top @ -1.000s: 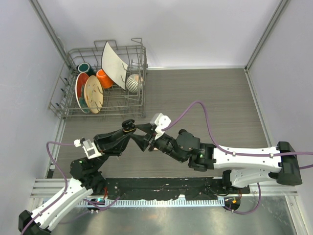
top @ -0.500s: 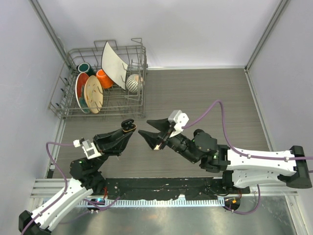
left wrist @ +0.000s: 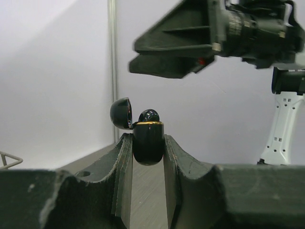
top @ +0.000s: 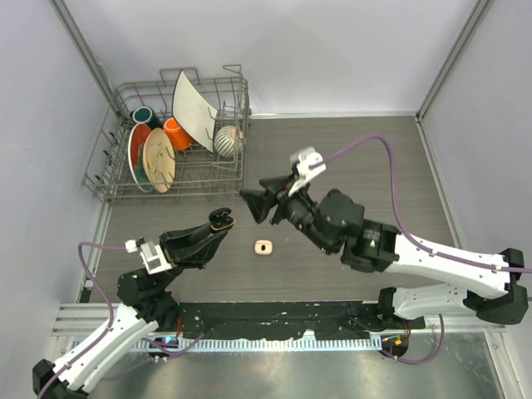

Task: Insert the wireless bluetooth earbuds into the charging case
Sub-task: Place the earbud in the charging case, then close the charging case.

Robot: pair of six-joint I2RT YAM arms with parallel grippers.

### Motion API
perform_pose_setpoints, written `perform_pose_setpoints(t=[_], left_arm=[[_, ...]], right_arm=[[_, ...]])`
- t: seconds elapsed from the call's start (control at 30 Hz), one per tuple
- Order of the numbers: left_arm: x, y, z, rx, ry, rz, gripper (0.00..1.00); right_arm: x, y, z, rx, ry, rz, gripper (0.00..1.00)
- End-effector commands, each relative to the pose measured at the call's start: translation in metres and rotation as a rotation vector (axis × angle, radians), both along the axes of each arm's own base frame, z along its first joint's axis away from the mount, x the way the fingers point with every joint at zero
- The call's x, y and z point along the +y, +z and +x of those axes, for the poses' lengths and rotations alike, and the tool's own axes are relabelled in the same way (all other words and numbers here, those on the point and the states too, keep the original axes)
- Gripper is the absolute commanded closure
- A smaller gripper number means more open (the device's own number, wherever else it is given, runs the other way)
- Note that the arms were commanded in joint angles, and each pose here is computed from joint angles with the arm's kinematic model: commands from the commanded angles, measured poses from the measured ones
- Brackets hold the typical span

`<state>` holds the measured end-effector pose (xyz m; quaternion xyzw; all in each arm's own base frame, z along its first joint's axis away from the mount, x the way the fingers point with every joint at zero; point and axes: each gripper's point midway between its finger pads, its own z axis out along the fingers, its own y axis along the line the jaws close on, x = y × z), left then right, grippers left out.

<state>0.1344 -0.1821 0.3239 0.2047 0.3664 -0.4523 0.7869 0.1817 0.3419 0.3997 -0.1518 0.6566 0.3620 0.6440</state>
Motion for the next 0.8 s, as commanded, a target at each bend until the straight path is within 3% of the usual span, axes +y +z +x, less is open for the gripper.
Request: perform_pose_setpoints(t=[0.0, 0.07, 0.13, 0.33, 0.77], left_arm=[[-0.004, 0.023, -0.02, -0.094, -0.059, 0.031, 1.0], [-0.007, 0.025, -0.023, -0.102, -0.081, 0.05, 1.0], [-0.009, 0.026, -0.027, -0.117, -0.099, 0.064, 1.0], [-0.016, 0.026, -0.029, -0.127, -0.127, 0.091, 1.0], [-0.021, 0.025, -0.025, -0.117, -0.138, 0.103, 1.0]], right_arm=[[0.005, 0.01, 0.014, 0.195, 0.112, 0.029, 0.4], [0.013, -0.005, 0.026, 0.294, 0.164, 0.002, 0.42], [0.02, 0.005, 0.024, 0.298, 0.207, -0.011, 0.46], [0.046, -0.023, 0.016, 0.37, 0.308, -0.086, 0.55], [0.048, -0.037, -0.013, 0.333, 0.468, -0.119, 0.75]])
